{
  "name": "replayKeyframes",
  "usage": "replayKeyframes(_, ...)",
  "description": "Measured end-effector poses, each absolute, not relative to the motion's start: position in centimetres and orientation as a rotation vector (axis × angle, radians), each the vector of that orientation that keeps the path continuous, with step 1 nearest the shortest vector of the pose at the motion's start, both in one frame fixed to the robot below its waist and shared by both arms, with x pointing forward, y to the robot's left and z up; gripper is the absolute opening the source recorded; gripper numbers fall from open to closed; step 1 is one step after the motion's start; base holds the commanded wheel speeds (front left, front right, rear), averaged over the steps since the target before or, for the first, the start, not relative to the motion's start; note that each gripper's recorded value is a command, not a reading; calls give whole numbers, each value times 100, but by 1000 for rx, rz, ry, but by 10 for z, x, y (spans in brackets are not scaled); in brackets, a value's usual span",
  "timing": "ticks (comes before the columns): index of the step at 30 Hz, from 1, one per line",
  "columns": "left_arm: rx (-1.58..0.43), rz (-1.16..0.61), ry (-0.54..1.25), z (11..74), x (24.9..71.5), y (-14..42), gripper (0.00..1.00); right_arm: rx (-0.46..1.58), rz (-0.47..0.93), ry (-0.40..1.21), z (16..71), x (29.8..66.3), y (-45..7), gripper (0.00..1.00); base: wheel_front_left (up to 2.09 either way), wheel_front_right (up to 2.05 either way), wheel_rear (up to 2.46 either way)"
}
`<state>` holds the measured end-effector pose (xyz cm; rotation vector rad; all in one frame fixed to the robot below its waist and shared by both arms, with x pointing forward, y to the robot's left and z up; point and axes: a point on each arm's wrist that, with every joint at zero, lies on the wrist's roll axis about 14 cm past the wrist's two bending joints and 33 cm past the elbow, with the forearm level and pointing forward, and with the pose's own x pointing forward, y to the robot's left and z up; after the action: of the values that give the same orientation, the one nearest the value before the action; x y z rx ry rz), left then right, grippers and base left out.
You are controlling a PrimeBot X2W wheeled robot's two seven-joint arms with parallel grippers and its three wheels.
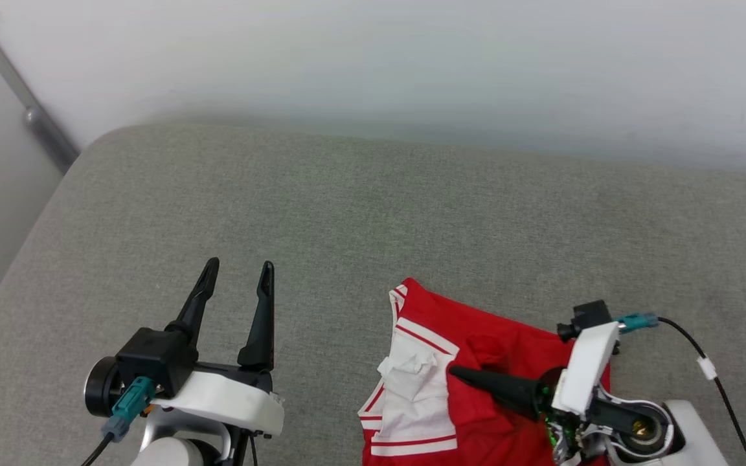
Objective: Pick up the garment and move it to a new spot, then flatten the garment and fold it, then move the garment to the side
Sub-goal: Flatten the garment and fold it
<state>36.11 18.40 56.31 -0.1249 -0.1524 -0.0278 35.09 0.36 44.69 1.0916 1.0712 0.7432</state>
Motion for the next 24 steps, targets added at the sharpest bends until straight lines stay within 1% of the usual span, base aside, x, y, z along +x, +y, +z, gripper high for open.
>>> replayKeyframes(5, -125, -3, -143, 558, 363, 191, 100, 1024, 797, 1073, 446, 355, 39, 0, 0, 0, 0)
replayKeyframes(8, -125, 7, -135, 554, 365, 194, 100, 975, 779, 1056, 440, 363, 46, 0, 0, 0, 0)
replayKeyframes(9, -125, 10, -129, 552, 365, 194, 100, 959, 770, 1058, 436, 364, 47, 4, 0, 0, 0)
replayKeyframes(10, -126, 11, -125, 550, 365, 195, 100, 939, 764, 1062, 432, 364, 48, 38, 0, 0, 0)
replayKeyframes(11, -127, 14, -124, 549, 366, 195, 100, 925, 763, 1064, 430, 364, 49, 87, 0, 0, 0)
replayKeyframes(12, -127, 14, -122, 548, 366, 195, 100, 915, 765, 1070, 428, 364, 51, 97, 0, 0, 0)
replayKeyframes(13, -128, 15, -120, 547, 366, 195, 100, 902, 768, 1071, 428, 364, 52, 100, 0, 0, 0)
replayKeyframes(17, -131, 10, -121, 546, 369, 193, 100, 831, 795, 1025, 436, 369, 53, 100, 0, 0, 0)
replayKeyframes(21, -130, -5, -125, 546, 372, 189, 100, 658, 825, 934, 450, 377, 41, 100, 0, 0, 0)
replayKeyframes(24, -130, -22, -130, 548, 374, 185, 100, 503, 810, 818, 461, 387, 23, 100, 0, 0, 0)
